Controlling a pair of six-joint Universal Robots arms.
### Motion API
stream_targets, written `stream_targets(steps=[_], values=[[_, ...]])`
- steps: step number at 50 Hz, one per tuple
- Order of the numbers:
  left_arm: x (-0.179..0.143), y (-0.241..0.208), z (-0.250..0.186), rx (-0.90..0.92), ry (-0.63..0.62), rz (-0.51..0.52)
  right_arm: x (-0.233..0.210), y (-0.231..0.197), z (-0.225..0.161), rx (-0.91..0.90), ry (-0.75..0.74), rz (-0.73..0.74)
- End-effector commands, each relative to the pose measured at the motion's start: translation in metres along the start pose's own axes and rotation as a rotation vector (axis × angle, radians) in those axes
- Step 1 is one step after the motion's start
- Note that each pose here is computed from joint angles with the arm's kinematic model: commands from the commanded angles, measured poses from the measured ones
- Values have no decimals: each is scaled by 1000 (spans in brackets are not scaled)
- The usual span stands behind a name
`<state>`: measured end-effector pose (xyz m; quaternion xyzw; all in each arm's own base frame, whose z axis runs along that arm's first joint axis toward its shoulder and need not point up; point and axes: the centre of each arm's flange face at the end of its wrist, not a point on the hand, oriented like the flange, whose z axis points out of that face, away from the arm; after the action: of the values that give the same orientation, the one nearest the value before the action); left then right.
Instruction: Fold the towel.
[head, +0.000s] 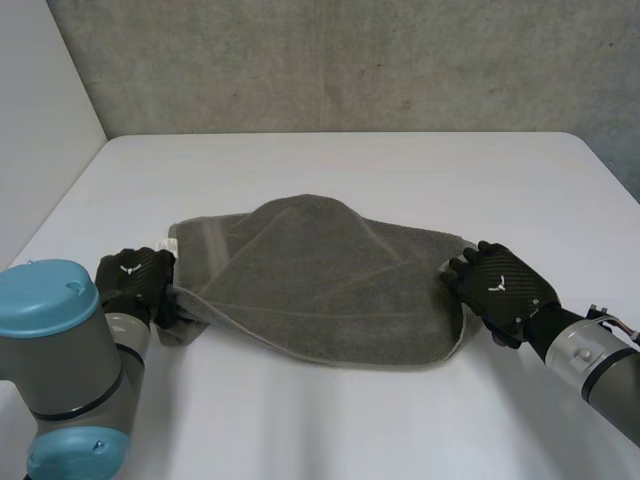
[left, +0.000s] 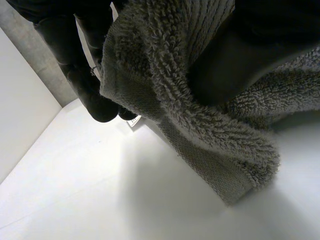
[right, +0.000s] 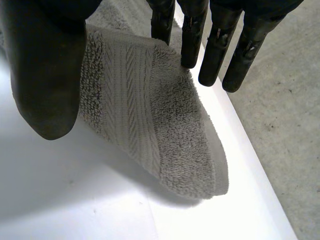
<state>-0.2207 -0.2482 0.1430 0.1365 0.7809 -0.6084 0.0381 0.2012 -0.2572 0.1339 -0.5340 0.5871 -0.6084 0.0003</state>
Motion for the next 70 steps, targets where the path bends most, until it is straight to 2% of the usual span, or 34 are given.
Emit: stream_targets(steps=[1, 25, 40, 60, 70], values=[[0, 1, 0, -2, 1, 1, -1, 1, 0, -5, -4, -40], [0, 1, 0, -2, 1, 1, -3, 0, -1, 5, -8, -55], [0, 1, 0, -3, 1, 1, -4, -1, -4, 34, 23, -215], [0, 1, 0, -3, 1, 1, -11, -3, -5, 71, -17, -219], [0, 1, 0, -2, 1, 1, -22, 13, 2, 37, -57, -311]])
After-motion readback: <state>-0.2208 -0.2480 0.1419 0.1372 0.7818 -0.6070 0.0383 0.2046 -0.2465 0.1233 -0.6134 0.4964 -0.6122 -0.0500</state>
